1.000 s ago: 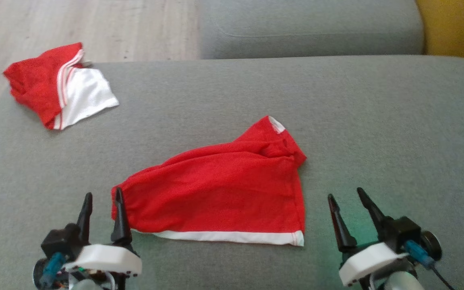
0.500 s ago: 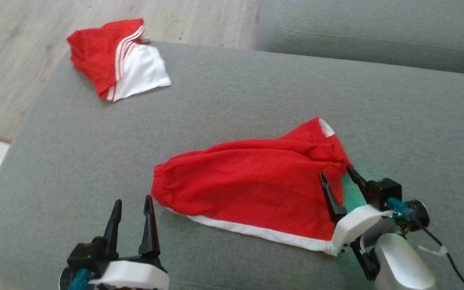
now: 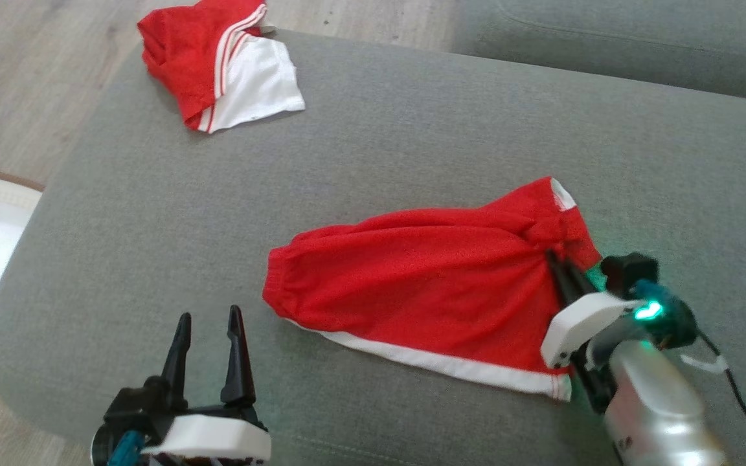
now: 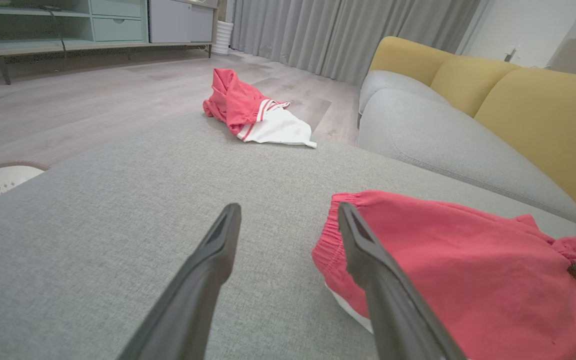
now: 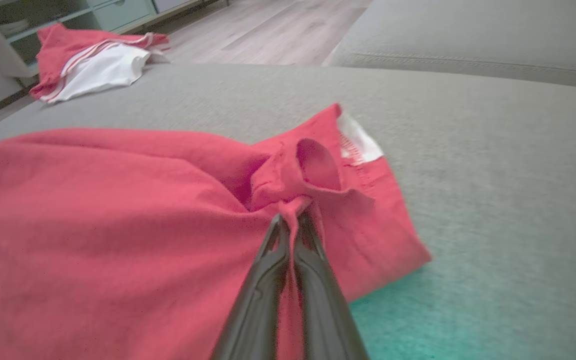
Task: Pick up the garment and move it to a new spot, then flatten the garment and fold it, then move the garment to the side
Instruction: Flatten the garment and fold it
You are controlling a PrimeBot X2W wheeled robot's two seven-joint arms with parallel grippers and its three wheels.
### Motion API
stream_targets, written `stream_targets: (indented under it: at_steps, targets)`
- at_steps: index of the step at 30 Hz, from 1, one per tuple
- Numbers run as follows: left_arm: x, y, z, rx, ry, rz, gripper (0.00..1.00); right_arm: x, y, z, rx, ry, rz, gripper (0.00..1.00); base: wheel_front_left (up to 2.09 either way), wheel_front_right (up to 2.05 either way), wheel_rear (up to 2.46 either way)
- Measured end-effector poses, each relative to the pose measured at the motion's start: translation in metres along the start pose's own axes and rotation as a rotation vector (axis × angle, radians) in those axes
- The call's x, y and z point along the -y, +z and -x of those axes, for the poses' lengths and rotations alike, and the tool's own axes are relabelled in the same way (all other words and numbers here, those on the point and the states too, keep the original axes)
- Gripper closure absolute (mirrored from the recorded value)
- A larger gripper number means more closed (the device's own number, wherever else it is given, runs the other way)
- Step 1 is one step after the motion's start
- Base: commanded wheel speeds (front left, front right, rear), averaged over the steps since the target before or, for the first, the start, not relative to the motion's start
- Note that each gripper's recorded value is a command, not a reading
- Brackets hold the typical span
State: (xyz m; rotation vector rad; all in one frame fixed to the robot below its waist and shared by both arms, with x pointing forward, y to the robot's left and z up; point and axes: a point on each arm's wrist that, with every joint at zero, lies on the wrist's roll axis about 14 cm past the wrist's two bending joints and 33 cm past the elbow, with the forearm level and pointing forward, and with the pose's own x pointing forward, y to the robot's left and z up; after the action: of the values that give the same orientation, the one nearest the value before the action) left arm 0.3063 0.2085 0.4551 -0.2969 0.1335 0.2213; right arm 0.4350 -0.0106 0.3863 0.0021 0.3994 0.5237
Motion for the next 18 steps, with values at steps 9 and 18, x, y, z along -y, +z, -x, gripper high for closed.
stream_targets:
  at_steps: [9,18]
  targets:
    - [0.015,-0.006,-0.01,-0.016,-0.045,-0.005,0.0,0.074,0.011,0.01,0.035,-0.206,-0.046,1.0,0.0,0.0,0.0]
    - [0.038,-0.021,-0.019,-0.066,-0.123,-0.007,0.0,0.121,-0.006,0.027,-0.02,-0.321,-0.029,1.0,0.0,0.0,0.0]
